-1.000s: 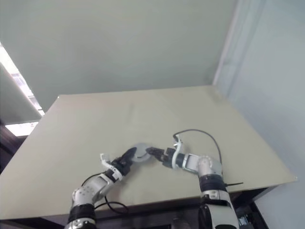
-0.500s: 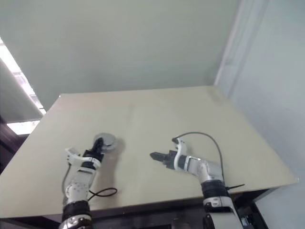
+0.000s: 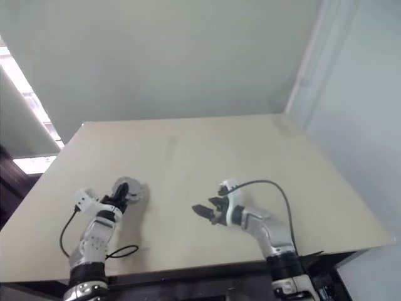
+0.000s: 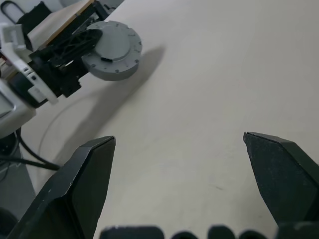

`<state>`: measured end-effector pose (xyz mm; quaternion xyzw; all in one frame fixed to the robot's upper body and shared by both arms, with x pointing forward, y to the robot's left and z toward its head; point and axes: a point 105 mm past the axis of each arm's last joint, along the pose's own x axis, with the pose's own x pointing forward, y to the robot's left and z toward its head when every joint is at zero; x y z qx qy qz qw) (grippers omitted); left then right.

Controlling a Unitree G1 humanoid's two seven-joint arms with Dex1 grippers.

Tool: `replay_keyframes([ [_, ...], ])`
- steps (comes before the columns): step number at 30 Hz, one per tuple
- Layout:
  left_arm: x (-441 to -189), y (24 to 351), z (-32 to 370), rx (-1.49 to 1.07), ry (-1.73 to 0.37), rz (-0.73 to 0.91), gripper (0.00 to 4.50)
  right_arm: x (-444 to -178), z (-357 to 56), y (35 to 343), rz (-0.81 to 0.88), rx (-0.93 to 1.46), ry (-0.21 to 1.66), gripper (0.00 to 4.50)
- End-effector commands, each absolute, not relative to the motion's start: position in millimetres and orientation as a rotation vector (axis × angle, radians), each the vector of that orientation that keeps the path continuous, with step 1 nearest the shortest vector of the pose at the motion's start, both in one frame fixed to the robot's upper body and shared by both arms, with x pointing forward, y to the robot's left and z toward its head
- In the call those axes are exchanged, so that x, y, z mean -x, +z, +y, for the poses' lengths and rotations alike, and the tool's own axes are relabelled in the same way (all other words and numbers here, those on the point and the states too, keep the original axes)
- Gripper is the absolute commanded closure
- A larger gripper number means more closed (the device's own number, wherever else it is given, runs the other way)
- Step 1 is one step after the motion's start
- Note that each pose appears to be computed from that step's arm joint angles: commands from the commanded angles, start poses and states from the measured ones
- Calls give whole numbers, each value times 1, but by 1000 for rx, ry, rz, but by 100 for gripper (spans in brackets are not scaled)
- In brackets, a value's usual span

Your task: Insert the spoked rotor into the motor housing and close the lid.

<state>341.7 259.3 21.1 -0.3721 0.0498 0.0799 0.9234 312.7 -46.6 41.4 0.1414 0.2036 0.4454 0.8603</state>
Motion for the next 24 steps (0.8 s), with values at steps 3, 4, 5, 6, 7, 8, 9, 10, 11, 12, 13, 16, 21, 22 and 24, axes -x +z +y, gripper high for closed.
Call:
replay_keyframes([
  [3,-352,48,269,721,161,9,252,-315,-41,58,353,-262,967,0],
  [4,-352,48,269,719,164,12,252,-315,-41,58,353,-260,967,0],
  [5,-353,47,269,717,167,13,252,-315,-40,57,352,-259,968,0],
  [6,-353,46,270,710,176,19,252,-315,-40,57,353,-257,967,0],
  [7,-354,44,271,708,186,27,252,-315,-40,57,354,-251,967,0],
  [8,-354,42,271,705,192,32,252,-315,-41,56,355,-243,965,0],
  [9,-354,42,274,691,206,30,252,-315,-41,56,357,-236,962,0],
  [10,-354,42,275,685,217,29,252,-315,-41,55,358,-233,961,0],
  [11,-354,41,277,681,225,28,252,-315,-41,55,359,-232,960,0],
  [12,-353,42,281,667,239,24,252,-315,-42,54,360,-232,958,0],
  [13,-352,42,283,665,248,21,252,-315,-42,54,361,-232,956,0],
  [16,-351,43,288,650,263,16,252,-314,-43,53,365,-232,952,0],
  [21,-349,43,294,623,277,27,252,-315,-43,51,370,-236,946,0],
  [22,-349,42,294,612,279,30,252,-315,-42,50,372,-234,946,0],
  [24,-349,41,290,597,253,44,252,-316,-42,50,372,-231,945,0],
])
